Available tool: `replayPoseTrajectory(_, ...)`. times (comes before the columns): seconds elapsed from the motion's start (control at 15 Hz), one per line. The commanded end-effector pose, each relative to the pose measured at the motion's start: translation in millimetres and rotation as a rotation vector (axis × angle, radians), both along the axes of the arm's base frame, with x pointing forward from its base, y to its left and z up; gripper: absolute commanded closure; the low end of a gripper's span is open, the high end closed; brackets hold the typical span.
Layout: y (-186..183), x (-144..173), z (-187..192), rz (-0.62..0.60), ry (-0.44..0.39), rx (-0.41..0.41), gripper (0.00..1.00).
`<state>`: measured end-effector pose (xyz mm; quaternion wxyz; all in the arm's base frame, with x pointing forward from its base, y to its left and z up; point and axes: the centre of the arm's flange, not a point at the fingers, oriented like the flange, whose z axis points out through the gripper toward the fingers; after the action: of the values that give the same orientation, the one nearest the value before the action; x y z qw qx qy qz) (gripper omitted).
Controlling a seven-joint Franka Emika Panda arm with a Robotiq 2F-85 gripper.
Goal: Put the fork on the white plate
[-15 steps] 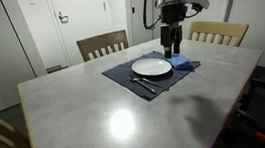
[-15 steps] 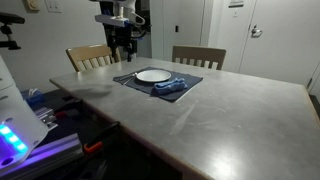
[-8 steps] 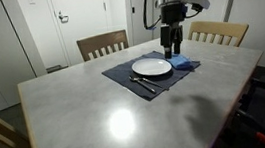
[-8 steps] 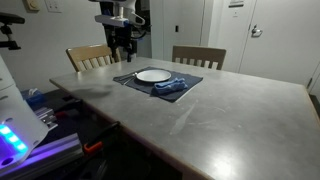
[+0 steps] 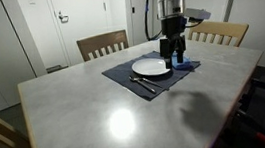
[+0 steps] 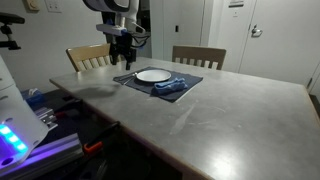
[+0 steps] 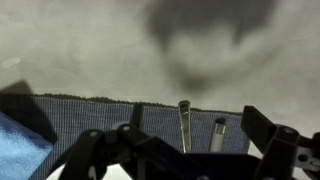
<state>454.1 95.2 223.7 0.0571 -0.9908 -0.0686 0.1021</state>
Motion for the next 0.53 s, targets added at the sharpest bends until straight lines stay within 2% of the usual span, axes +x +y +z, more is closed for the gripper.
replayPoseTrajectory(0.0,2,15,-23,-0.031,0.002,0.017,0.00)
replayPoseTrajectory(0.47,16,31,-42,-0.027,-0.105,0.080,0.00)
